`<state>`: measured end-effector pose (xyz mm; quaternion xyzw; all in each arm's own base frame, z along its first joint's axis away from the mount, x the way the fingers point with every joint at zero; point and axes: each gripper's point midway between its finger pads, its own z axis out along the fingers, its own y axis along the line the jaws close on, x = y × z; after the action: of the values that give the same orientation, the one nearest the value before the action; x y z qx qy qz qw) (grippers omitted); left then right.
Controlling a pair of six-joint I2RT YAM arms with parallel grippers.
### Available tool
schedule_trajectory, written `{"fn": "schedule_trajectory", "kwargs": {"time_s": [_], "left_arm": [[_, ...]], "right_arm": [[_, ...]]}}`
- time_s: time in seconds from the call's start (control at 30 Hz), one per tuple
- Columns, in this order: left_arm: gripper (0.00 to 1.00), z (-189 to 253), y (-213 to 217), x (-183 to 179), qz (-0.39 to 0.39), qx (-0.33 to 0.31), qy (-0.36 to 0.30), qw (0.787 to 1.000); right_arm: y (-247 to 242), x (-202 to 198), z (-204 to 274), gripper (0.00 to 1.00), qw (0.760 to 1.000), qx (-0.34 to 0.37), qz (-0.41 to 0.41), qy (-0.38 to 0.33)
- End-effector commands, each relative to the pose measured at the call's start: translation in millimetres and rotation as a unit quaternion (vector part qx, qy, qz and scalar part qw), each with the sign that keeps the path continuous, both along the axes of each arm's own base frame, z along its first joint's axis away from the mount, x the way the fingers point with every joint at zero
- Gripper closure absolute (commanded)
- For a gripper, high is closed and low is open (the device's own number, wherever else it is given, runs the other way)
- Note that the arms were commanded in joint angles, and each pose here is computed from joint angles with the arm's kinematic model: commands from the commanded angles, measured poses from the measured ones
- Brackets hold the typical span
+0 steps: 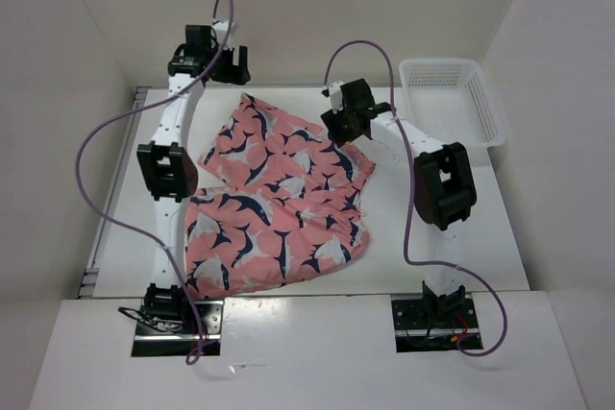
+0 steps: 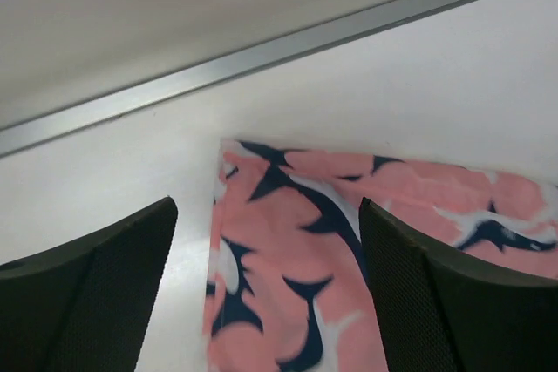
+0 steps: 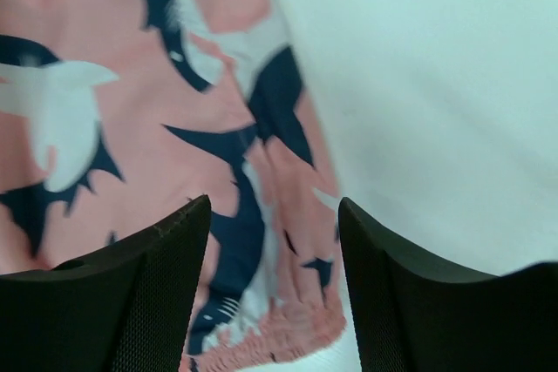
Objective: Fold and stack the shorts
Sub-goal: Fold the shorts
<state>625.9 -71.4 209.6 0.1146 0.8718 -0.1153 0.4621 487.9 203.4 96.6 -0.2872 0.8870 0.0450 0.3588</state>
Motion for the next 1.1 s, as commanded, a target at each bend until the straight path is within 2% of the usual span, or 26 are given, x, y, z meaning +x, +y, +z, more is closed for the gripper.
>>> {"fn": "schedule_trajectory", "kwargs": {"time_s": [0.0,0.03,0.1,0.2,0.27,0.5,0.6,0.67,0.77,0.8,0.97,1.03,1.07], "left_arm": [[0.08,-26,-24,32,-0.021,-0.004,-0.022,1.0],[0.05,-51,-22,40,-0.015,0.001,-0.012,1.0],[0.0,-37,-25,53,-0.006,0.007,-0.051,0.999],[0.0,-63,-20,67,0.021,0.026,-0.056,0.998],[0.0,-62,-15,71,0.034,0.033,-0.064,0.997],[0.0,-127,-2,67,0.06,0.06,-0.005,0.996],[0.01,-141,-6,64,0.05,0.056,0.009,0.997],[0.14,-144,-16,63,0.037,0.05,0.01,0.998],[0.23,-149,-34,62,0.02,0.046,0.009,0.999],[0.32,-149,-44,60,0.01,0.042,0.009,0.999],[0.47,-168,-55,56,0.004,0.048,0.025,0.999],[0.59,-168,-52,59,0.013,0.054,0.019,0.998],[0.7,-175,-50,58,0.017,0.058,0.023,0.998]], "right_arm": [[-16,8,25,0.33,0.999,-0.006,-0.008,-0.039],[-15,4,25,0.32,0.999,-0.004,-0.004,-0.034],[-29,5,20,0.28,1.0,-0.001,-0.008,-0.023],[-38,-4,13,0.24,1.0,-0.005,0.001,-0.004],[-39,-7,7,0.24,1.0,-0.01,0.005,0.001],[-54,-15,-13,0.21,0.999,-0.029,0.006,0.025],[-60,-19,-19,0.21,0.999,-0.032,0.008,0.034],[-60,-24,-24,0.2,0.998,-0.034,0.015,0.044],[-60,-27,-30,0.2,0.998,-0.035,0.022,0.055],[-60,-27,-30,0.2,0.998,-0.035,0.022,0.055],[-65,-43,-43,0.2,0.995,-0.027,0.033,0.088],[-63,-50,-48,0.2,0.994,-0.024,0.043,0.101],[-65,-54,-53,0.2,0.993,-0.026,0.043,0.108]]}}
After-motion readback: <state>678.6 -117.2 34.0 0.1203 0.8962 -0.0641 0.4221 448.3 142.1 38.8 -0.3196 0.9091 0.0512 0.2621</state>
